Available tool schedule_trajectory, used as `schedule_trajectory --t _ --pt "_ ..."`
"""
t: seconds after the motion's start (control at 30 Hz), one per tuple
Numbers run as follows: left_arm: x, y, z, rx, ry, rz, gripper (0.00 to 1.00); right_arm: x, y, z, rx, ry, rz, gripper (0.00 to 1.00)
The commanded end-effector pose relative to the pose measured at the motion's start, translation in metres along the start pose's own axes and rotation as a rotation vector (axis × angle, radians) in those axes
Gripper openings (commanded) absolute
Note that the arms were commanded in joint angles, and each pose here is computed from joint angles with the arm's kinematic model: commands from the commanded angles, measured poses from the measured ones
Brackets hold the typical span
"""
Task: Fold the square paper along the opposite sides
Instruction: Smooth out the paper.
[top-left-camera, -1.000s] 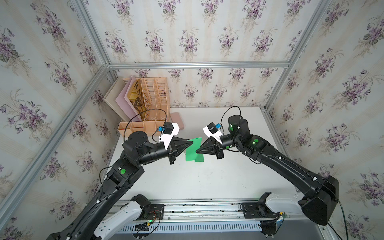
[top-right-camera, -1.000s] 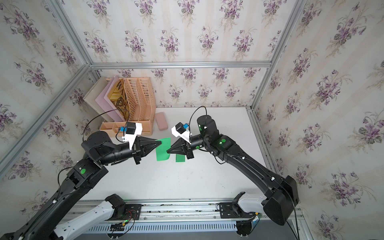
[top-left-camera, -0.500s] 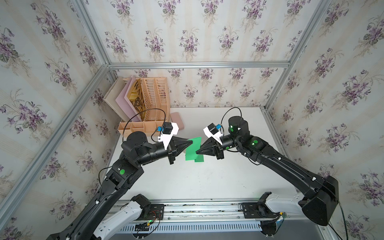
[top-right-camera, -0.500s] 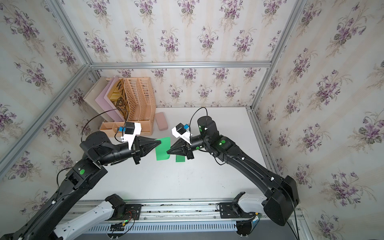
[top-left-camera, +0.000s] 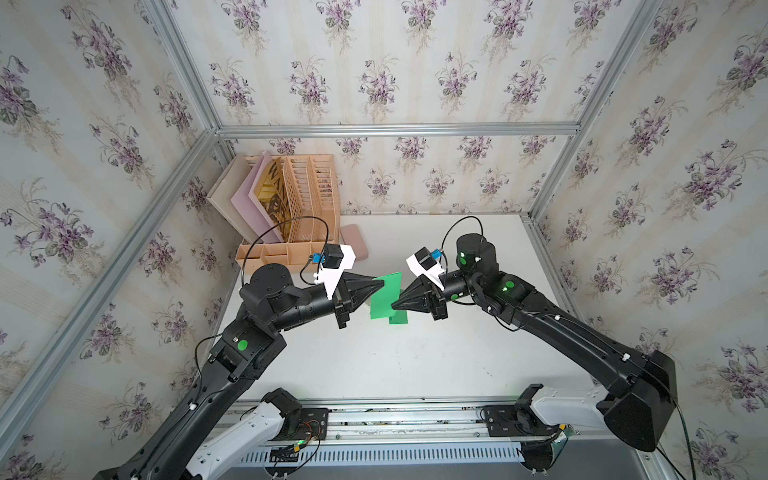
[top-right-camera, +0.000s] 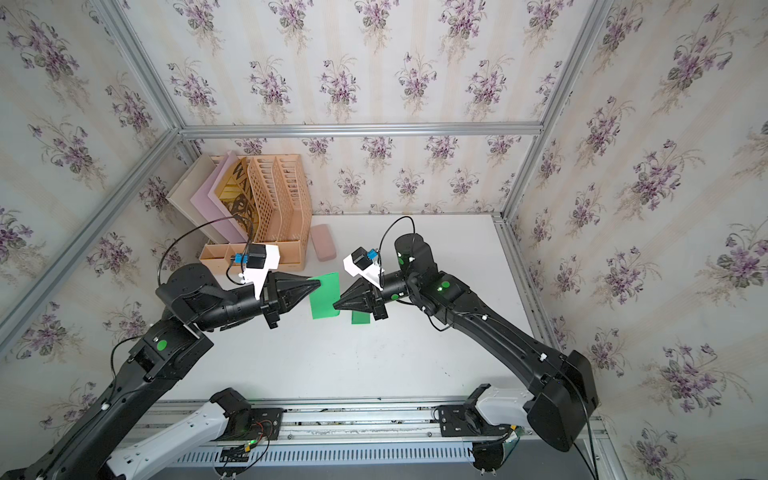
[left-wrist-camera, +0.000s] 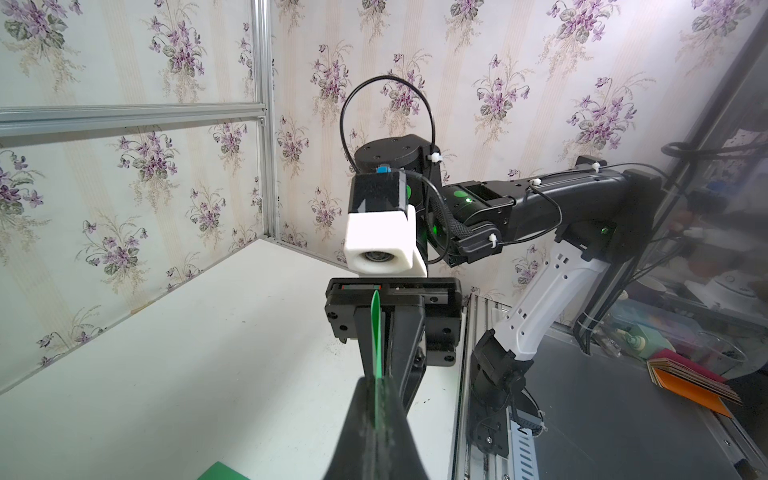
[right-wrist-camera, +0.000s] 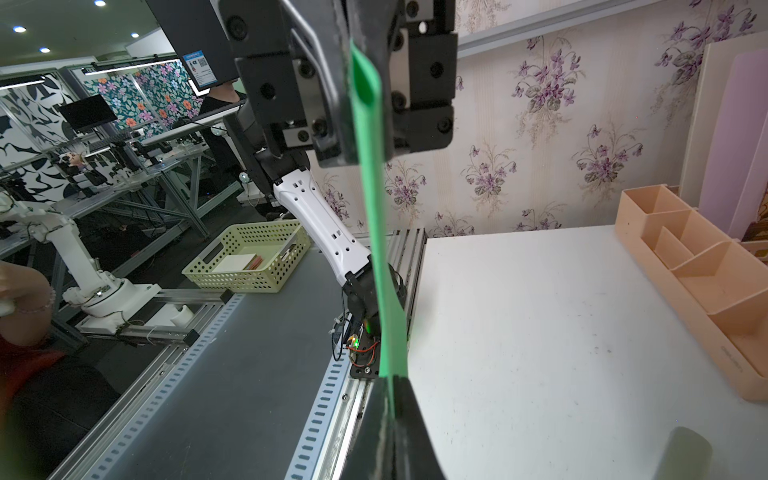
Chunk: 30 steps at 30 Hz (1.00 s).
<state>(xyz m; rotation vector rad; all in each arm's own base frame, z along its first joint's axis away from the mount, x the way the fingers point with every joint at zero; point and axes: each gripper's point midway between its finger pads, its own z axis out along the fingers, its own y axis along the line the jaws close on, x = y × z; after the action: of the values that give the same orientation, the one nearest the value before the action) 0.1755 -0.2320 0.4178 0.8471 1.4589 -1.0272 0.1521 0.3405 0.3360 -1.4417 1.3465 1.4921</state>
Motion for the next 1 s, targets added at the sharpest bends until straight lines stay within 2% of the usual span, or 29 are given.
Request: schedule_trajectory --t 0.0,0.1,0.17,0.2,0.23,0.37,0.4,0.47,0.53,0.57,0.63,0.83,0.9,0.97 --pt "-0.01 -0.002 -0.001 0.005 -0.034 0.03 0.0 -0.002 0.003 -0.001 -0.012 -0.008 -0.007 0.19" --pt "-0.011 -0.002 -0.001 0.006 -0.037 0.029 0.0 -0.001 0.002 0.0 -0.015 -0.006 0.0 0.2" --pt "-0.011 -0.003 -0.001 0.009 -0.037 0.026 0.0 0.0 0.002 0.001 -0.02 -0.005 0.005 0.11" --pt "-0.012 -0.003 -0.001 0.011 -0.037 0.027 0.0 0.001 0.001 0.001 -0.018 -0.004 0.009 0.03" --pt "-0.012 -0.004 -0.001 0.012 -0.038 0.026 0.0 0.001 0.001 0.001 -0.018 -0.003 0.01 0.0" --pt "-0.012 -0.003 -0.002 0.007 -0.039 0.03 0.0 0.002 0.003 0.0 -0.016 -0.001 0.008 0.0" --pt "-0.012 -0.003 -0.002 0.006 -0.04 0.031 0.0 0.002 0.003 0.0 -0.012 -0.001 0.009 0.01" --pt "-0.013 -0.003 -0.002 0.006 -0.041 0.031 0.0 0.003 0.003 0.0 -0.01 0.0 0.011 0.18" --pt "-0.013 -0.003 -0.001 0.007 -0.04 0.031 0.0 0.004 0.002 0.0 -0.008 0.0 0.014 0.21" --pt "-0.013 -0.003 -0.001 0.009 -0.04 0.03 0.0 0.005 0.002 0.0 -0.009 0.001 0.017 0.17" --pt "-0.013 -0.003 0.0 0.012 -0.039 0.028 0.0 0.006 0.0 0.001 -0.008 0.002 0.022 0.0" --pt "-0.013 -0.003 -0.001 0.006 -0.04 0.029 0.0 0.008 0.001 0.001 -0.008 0.006 0.025 0.0" --pt "-0.014 -0.003 -0.001 0.007 -0.041 0.031 0.0 0.009 0.001 0.001 -0.007 0.007 0.027 0.15" --pt "-0.014 -0.003 -0.001 0.007 -0.041 0.031 0.0 0.01 0.0 0.001 -0.006 0.007 0.029 0.19"
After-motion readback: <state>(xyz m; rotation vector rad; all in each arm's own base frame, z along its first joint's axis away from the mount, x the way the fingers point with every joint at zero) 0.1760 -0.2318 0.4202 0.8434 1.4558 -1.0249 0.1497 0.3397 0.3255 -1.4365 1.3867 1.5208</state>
